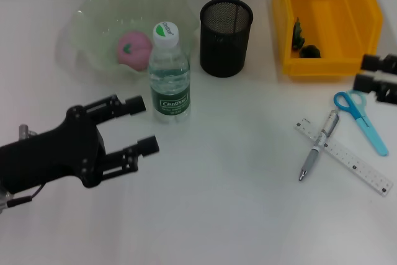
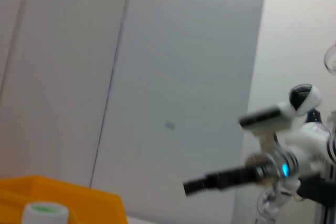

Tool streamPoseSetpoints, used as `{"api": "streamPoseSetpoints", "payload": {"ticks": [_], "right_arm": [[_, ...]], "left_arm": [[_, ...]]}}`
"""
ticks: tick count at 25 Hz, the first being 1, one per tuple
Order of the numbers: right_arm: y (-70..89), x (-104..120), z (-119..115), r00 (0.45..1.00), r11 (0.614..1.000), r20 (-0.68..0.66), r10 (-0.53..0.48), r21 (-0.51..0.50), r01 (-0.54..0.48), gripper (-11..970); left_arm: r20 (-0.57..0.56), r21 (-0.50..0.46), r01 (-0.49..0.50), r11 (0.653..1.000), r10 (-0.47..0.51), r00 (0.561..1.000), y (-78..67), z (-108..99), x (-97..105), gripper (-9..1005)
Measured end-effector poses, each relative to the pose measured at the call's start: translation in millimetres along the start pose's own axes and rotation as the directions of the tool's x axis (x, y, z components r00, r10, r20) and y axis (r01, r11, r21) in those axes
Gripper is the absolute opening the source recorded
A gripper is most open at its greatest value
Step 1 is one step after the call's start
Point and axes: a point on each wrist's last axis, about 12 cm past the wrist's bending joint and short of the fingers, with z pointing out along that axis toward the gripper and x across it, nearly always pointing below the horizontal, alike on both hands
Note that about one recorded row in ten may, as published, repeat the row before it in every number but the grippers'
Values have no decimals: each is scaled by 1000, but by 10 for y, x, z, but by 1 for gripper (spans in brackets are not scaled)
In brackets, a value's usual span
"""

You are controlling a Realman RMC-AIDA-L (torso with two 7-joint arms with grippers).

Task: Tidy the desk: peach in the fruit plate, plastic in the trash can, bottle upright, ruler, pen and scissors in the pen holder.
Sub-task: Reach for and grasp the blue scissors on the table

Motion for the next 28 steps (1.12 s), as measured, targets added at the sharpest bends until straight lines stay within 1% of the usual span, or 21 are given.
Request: {"api": "streamPoseSetpoints", "payload": {"ticks": [2,5,7,8,9,11,12,14,15,17,19,23,25,28], "right_arm": [[-19,-238,-39,996,999,-90,21,28,-19,714],[19,-628,-14,963,993,-265,48,117,-18,713],[68,-869,49,923,977,-373,89,214,-7,713],[104,-983,101,895,962,-429,118,273,4,713],[133,-1057,137,878,950,-461,131,310,22,713],[208,-1183,270,815,916,-554,167,393,79,713],[245,-1213,349,785,904,-595,175,413,111,712],[286,-1199,522,716,871,-666,208,459,174,712],[301,-1160,610,683,861,-696,223,469,197,712],[291,-1072,736,641,844,-727,248,487,226,712],[253,-939,865,606,838,-748,271,493,233,711],[164,-699,1037,577,828,-758,305,510,232,711],[121,-635,1061,572,824,-756,318,519,226,711],[42,-578,1078,589,810,-734,338,546,216,710]], "left_arm": [[-17,-1,10,1000,-10,1000,-18,-15,34,712],[-14,-16,23,1000,-23,1000,-40,-13,75,712],[-24,-9,28,1000,-29,999,-55,-5,96,712],[-31,-3,30,1000,-30,999,-63,1,107,712],[-31,-3,30,1000,-30,999,-63,1,107,712],[-59,14,37,999,-36,998,-89,22,153,712],[-66,12,38,999,-37,997,-92,30,170,712],[-80,6,42,999,-42,996,-98,50,207,712],[-86,4,44,999,-44,995,-100,63,222,712],[-101,-1,49,999,-49,994,-111,89,263,712],[-112,-8,52,999,-53,992,-114,110,293,712],[-126,-26,53,998,-56,990,-99,122,319,712],[-128,-27,53,998,-56,990,-94,138,324,712],[-132,-37,54,998,-58,990,-90,152,339,712]]}}
